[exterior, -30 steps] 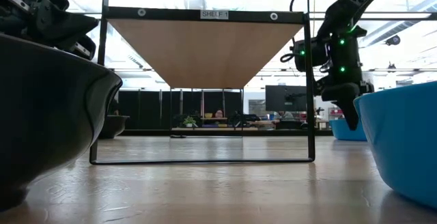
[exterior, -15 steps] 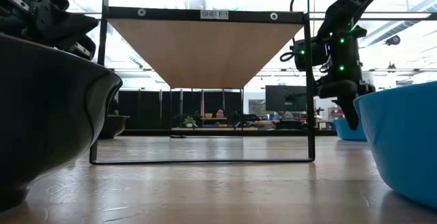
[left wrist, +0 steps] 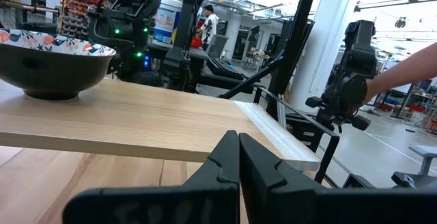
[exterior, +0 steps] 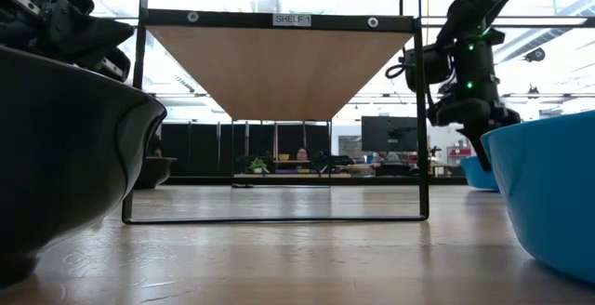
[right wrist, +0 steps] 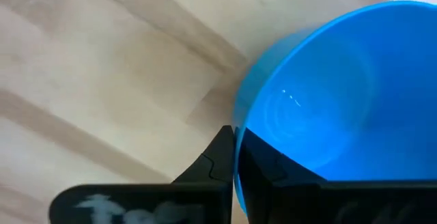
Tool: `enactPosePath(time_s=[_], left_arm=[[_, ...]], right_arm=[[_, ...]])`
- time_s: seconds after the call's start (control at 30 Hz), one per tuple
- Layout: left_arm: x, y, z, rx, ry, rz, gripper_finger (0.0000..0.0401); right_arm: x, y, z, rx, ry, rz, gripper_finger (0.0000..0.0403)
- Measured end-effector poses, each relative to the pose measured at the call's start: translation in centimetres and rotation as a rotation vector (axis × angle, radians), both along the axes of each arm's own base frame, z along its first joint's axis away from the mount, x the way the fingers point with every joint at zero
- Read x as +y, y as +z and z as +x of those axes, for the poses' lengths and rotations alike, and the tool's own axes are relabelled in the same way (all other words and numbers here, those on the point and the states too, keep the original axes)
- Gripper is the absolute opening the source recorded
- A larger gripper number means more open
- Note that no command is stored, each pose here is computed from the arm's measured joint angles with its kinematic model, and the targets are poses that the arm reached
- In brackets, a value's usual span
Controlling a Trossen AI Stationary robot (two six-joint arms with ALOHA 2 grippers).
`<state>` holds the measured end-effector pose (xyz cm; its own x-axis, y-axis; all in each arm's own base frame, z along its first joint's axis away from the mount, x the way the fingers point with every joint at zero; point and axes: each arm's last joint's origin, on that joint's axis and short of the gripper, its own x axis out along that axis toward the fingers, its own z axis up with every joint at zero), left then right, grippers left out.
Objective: Pick & Place Mini bowls
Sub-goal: Put the top right blue bowl on the shelf
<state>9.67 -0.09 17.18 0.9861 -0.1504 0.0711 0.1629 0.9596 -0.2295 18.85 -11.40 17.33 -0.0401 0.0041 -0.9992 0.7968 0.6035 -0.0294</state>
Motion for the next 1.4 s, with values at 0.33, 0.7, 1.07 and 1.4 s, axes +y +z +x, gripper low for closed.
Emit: enactPosePath(time_s=[0.33, 0.7, 1.07, 1.4], left_arm=[[0.0, 0.0, 0.0, 0.0, 0.0, 0.0, 0.0], [0.0, 0.0, 0.0, 0.0, 0.0, 0.0, 0.0], [0.0, 0.0, 0.0, 0.0, 0.0, 0.0, 0.0], [0.0, 0.0, 0.0, 0.0, 0.0, 0.0, 0.0]], right_arm=[[1.6, 3.4, 0.9, 0.026, 0.119, 0.046, 0.0008], [5.4, 9.4, 3.4, 0.014, 0.385, 0.034, 0.0008], [11.6, 17.7, 6.5, -0.336, 0.604, -0.086, 0.0008], [18.1, 18.5, 10.4, -0.378, 0.964, -0.272, 0.0008]])
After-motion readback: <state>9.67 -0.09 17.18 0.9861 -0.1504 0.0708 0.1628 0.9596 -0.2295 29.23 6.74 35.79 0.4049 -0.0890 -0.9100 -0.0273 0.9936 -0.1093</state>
